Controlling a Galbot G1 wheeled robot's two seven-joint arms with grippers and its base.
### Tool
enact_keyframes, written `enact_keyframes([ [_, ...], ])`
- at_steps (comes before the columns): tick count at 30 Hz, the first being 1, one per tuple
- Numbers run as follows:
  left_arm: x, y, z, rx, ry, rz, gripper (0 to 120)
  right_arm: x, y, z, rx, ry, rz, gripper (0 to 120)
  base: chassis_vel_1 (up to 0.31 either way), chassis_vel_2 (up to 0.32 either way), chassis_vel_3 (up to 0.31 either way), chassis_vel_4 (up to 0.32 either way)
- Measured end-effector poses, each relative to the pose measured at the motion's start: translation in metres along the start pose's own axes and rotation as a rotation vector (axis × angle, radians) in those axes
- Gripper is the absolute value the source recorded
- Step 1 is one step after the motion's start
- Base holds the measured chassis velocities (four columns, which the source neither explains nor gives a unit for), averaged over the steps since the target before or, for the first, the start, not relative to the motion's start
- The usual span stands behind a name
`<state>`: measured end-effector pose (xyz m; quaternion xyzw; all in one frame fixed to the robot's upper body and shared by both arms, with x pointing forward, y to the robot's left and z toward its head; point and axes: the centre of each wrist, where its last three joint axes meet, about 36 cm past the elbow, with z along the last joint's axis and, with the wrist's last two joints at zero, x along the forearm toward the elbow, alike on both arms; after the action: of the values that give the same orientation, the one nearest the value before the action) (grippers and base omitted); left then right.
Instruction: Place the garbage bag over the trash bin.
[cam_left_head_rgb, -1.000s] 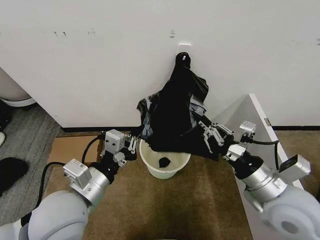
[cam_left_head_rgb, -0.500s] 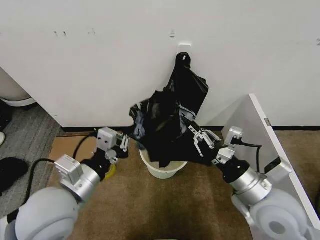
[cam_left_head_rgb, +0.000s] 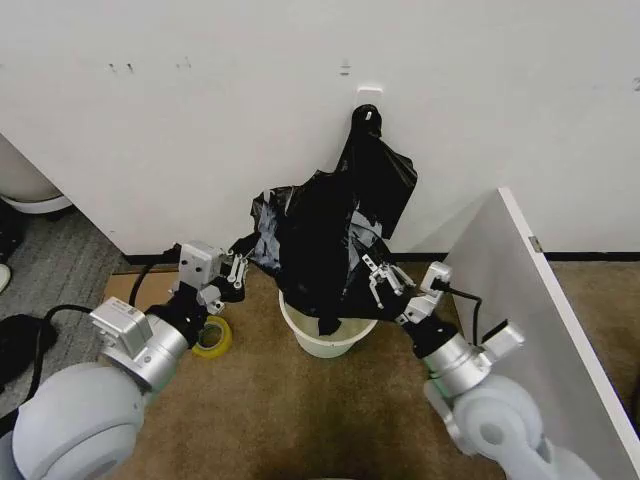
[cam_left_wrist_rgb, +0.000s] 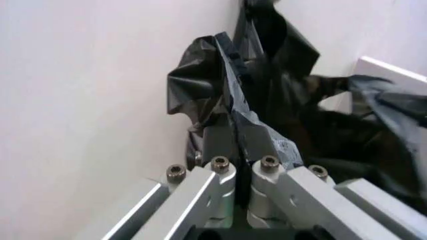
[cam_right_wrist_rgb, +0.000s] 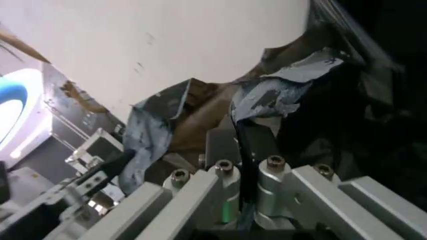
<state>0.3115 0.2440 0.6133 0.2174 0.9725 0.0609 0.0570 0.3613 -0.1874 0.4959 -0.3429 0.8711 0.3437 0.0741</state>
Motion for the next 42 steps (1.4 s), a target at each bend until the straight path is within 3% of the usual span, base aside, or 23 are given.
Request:
enact_keyframes([
  [12, 0.019, -0.043, 0.049, 0.138, 0.004, -0.017, 0, 0.032, -0.021, 0.038, 0.029, 0.069, 0.106, 0, 0.0, 0.0, 0.0, 0.0],
  [15, 0.019, -0.049, 0.074, 0.171, 0.022, -0.065, 0, 0.036, -0.027, 0.046, 0.044, 0.086, 0.139, 0, 0.0, 0.0, 0.0, 0.0],
  [30, -0.003, -0.041, 0.141, 0.201, 0.097, -0.208, 0, 0.047, -0.039, 0.061, 0.08, 0.113, 0.242, 0, 0.0, 0.0, 0.0, 0.0],
  [36, -0.013, -0.058, 0.152, 0.247, 0.103, -0.176, 0, 0.047, -0.04, 0.05, 0.098, 0.091, 0.244, 0, 0.0, 0.0, 0.0, 0.0],
  [42, -0.026, -0.049, 0.162, 0.255, 0.098, -0.197, 0, 0.048, -0.044, 0.061, 0.122, 0.101, 0.24, 0, 0.0, 0.0, 0.0, 0.0],
])
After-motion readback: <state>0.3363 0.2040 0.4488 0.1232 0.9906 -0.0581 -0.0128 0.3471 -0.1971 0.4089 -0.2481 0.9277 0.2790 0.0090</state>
